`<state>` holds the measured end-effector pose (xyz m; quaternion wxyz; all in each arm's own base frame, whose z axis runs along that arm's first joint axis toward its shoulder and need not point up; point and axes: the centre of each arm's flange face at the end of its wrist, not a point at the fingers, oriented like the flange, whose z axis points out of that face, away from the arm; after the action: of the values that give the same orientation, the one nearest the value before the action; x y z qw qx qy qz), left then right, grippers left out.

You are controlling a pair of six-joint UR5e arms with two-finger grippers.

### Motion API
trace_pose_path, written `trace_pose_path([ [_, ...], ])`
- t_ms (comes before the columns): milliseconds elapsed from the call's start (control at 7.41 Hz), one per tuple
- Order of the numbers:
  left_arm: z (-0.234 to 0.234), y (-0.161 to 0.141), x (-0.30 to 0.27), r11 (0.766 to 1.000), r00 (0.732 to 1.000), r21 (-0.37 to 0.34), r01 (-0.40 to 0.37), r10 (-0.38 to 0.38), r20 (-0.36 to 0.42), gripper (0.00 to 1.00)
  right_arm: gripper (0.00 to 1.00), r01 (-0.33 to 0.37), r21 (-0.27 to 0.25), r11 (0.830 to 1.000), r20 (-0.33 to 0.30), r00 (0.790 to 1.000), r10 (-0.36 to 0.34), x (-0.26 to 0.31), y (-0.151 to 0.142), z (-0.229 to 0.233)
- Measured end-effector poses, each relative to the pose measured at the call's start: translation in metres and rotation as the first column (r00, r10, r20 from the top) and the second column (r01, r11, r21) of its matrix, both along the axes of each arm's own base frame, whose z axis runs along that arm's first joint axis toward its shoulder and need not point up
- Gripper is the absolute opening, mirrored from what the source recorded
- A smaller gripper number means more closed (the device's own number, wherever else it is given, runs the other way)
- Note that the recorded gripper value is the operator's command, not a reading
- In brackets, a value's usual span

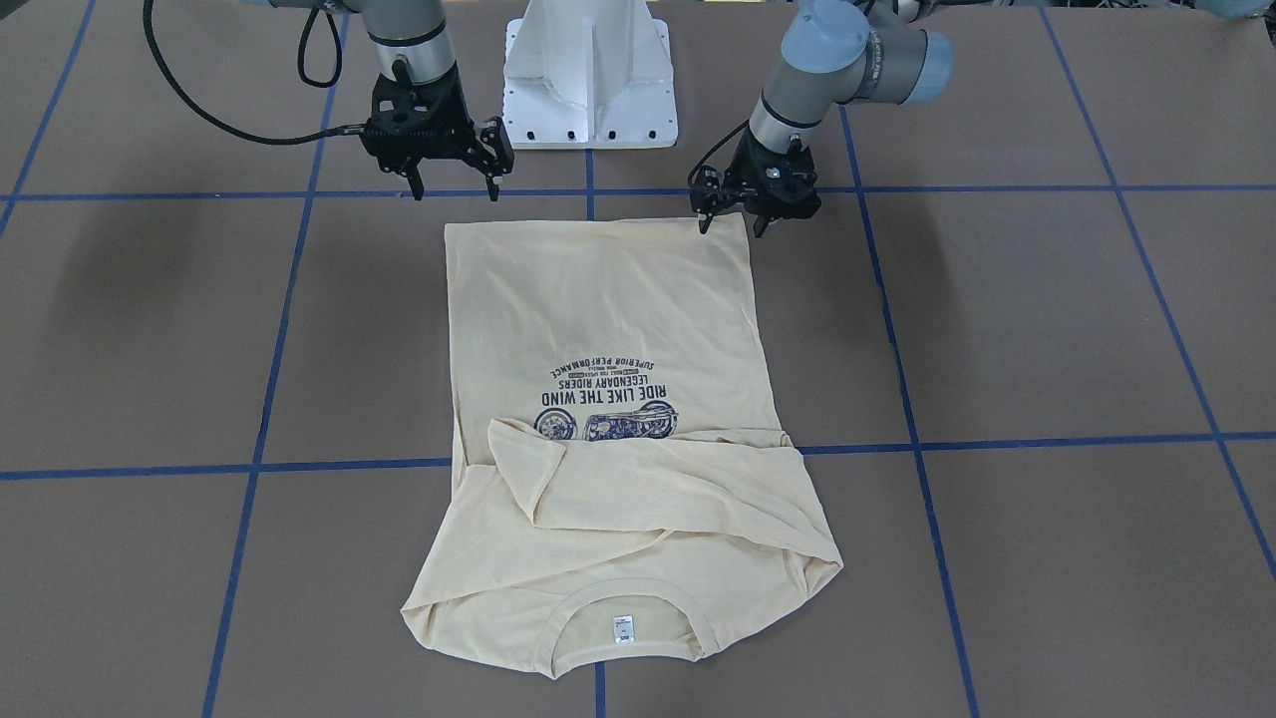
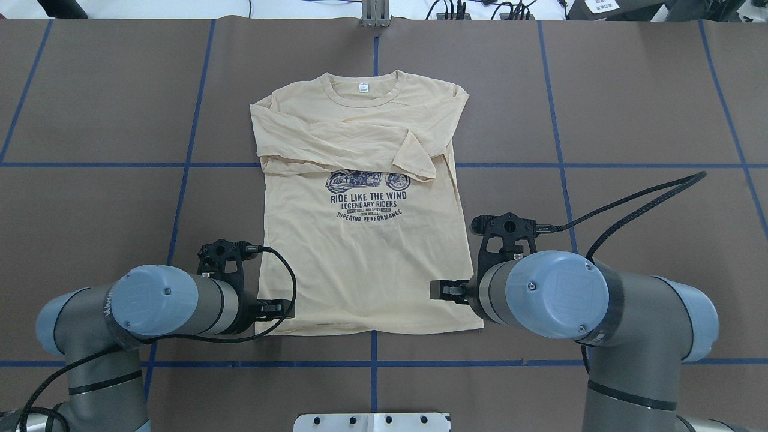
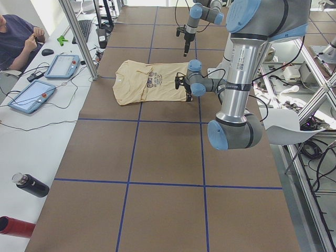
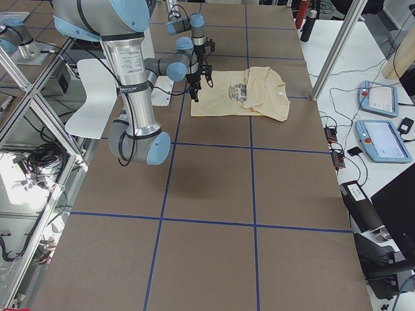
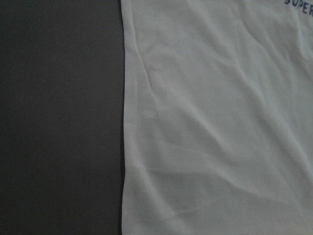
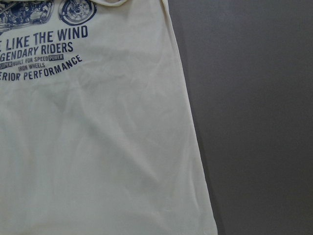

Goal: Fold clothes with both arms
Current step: 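Release the sleeve and move both grippers to the hem nearest the robot, then grasp both hem corners with the left and right grippers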

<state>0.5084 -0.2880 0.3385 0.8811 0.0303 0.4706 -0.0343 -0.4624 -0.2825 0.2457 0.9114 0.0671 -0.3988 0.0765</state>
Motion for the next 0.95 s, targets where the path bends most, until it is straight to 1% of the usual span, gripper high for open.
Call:
trace_pose_path([
  [135, 0.0010, 0.0020, 0.0019, 1.000, 1.000, -0.005, -0.004, 0.004, 0.002, 0.48, 1.00, 0.000, 0.000, 1.000, 0.001, 1.000, 0.000, 0.0001, 0.0000, -0.0007],
  [405, 0.0018, 0.0035, 0.0028, 1.000, 1.000, -0.010, -0.009, 0.009, 0.006, 0.41, 1.00, 0.001, 0.001, 1.000, 0.004, 1.000, -0.001, -0.0001, 0.0006, -0.0018],
  [945, 0.0038, 0.0072, 0.0014, 1.000, 0.999, -0.021, -0.014, 0.015, 0.037, 0.41, 1.00, 0.001, 0.001, 1.000, 0.005, 1.000, -0.001, -0.0003, 0.0008, -0.0026],
])
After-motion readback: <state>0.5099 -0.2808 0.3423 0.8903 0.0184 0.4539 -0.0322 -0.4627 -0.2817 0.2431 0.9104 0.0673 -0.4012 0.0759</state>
